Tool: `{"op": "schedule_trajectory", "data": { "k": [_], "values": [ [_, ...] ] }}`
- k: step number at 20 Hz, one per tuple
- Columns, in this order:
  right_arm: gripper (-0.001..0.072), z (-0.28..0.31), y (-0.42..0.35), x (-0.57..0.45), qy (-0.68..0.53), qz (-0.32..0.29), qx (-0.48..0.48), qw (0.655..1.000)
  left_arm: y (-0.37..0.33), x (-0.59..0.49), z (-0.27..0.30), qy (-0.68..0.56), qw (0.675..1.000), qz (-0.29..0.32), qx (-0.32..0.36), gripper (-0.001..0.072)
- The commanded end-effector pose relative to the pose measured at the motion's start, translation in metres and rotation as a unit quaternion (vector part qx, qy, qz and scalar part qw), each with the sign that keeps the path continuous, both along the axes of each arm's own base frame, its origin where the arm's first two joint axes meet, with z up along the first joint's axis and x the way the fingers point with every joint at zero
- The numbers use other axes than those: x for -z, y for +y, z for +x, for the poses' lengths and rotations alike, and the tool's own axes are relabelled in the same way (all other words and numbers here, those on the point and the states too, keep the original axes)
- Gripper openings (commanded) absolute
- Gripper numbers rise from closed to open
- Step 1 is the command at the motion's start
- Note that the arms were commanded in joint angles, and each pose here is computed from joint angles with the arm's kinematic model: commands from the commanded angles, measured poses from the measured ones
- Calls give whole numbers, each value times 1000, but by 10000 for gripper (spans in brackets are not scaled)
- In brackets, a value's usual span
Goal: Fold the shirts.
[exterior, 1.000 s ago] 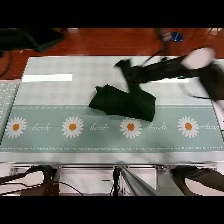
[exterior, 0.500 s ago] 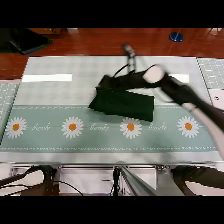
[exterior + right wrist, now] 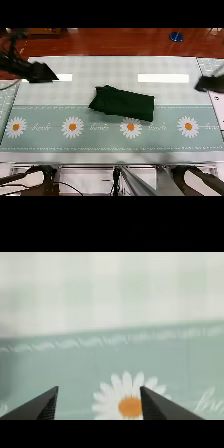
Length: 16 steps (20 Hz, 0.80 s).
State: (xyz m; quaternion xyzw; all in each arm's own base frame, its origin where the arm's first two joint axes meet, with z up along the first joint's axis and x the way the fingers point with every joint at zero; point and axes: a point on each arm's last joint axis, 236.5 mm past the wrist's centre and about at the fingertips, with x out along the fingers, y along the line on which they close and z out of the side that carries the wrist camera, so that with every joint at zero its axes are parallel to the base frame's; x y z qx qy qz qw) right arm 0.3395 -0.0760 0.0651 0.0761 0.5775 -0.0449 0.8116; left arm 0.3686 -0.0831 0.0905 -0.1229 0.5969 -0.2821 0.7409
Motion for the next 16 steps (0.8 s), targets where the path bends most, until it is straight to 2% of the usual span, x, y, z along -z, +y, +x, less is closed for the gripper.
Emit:
{"op": "schedule_trajectory", "data": {
  "k": [1,3,6,14,16],
  "values": [
    [605,-44,-2,50,58,151,57,985,35,74,-30,111,984,140,-21,599],
    [605,-39,36,77,49,244,50,967,41,95,-38,127,975,178,-25,599],
    [604,-20,84,103,15,325,44,945,32,99,-38,131,975,178,-32,599],
    [593,9,194,161,38,348,0,937,20,95,-46,142,974,172,-27,599],
    [552,17,213,168,31,352,10,935,17,94,-47,142,975,169,-25,599]
  ]
}}
